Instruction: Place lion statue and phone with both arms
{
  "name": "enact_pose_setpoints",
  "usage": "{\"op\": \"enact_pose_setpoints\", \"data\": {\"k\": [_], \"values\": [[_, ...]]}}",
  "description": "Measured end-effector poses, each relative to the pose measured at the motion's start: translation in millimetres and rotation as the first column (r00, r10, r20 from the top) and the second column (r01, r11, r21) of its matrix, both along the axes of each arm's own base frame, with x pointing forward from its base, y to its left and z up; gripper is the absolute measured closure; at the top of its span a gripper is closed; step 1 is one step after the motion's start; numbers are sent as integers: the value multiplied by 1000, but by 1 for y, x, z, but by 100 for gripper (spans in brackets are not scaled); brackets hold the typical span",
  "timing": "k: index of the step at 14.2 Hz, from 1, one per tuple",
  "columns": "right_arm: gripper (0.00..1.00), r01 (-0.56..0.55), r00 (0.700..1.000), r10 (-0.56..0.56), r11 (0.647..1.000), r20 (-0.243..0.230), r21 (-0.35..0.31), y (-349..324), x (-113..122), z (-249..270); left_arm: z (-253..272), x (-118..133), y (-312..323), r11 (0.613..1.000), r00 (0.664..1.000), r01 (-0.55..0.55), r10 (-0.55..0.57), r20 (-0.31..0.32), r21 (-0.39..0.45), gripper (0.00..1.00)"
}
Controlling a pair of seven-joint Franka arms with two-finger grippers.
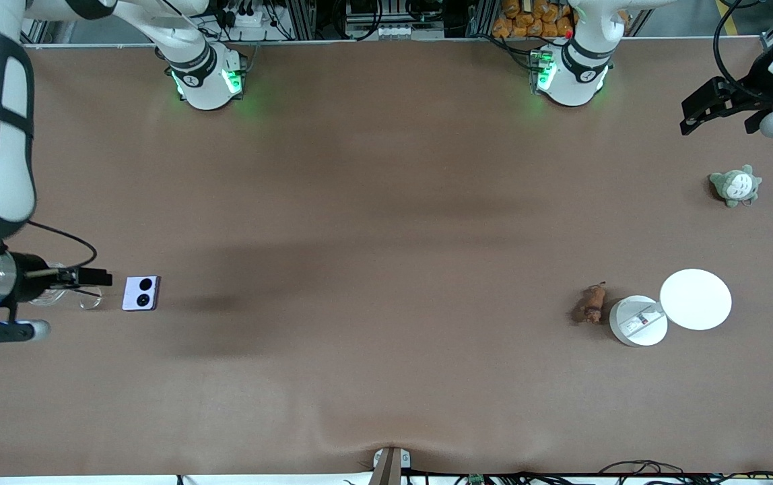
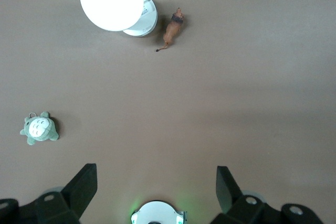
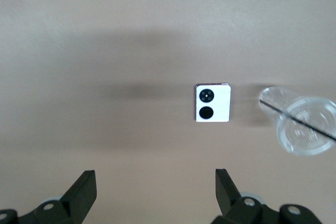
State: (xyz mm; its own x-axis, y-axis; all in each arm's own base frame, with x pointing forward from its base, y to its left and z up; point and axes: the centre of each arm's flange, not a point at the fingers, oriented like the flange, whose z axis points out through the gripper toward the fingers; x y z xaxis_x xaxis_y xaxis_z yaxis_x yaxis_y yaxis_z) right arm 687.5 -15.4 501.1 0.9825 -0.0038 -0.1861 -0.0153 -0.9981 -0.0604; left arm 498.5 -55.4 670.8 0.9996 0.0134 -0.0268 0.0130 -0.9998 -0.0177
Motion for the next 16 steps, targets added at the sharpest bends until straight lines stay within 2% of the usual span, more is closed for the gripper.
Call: {"op": "enact_pose_setpoints", "data": {"k": [2,7,13,16], "values": [[0,22,1000,-22,1000,0,-5,5,-23,47,5,-1,0,1000,1000,0,0,12,-1,0],[0,26,997,-26,1000,69,-6,6,-80,129,8,-1,3,1000,1000,-5,5,17,-2,0],[0,31,995,-30,1000,98,-5,7,-158,171,9,-5,4,1000,1000,-5,5,2,0,0],[0,22,995,-21,1000,92,-4,12,-166,163,8,-6,2,1000,1000,-1,1,-6,1,0]]}}
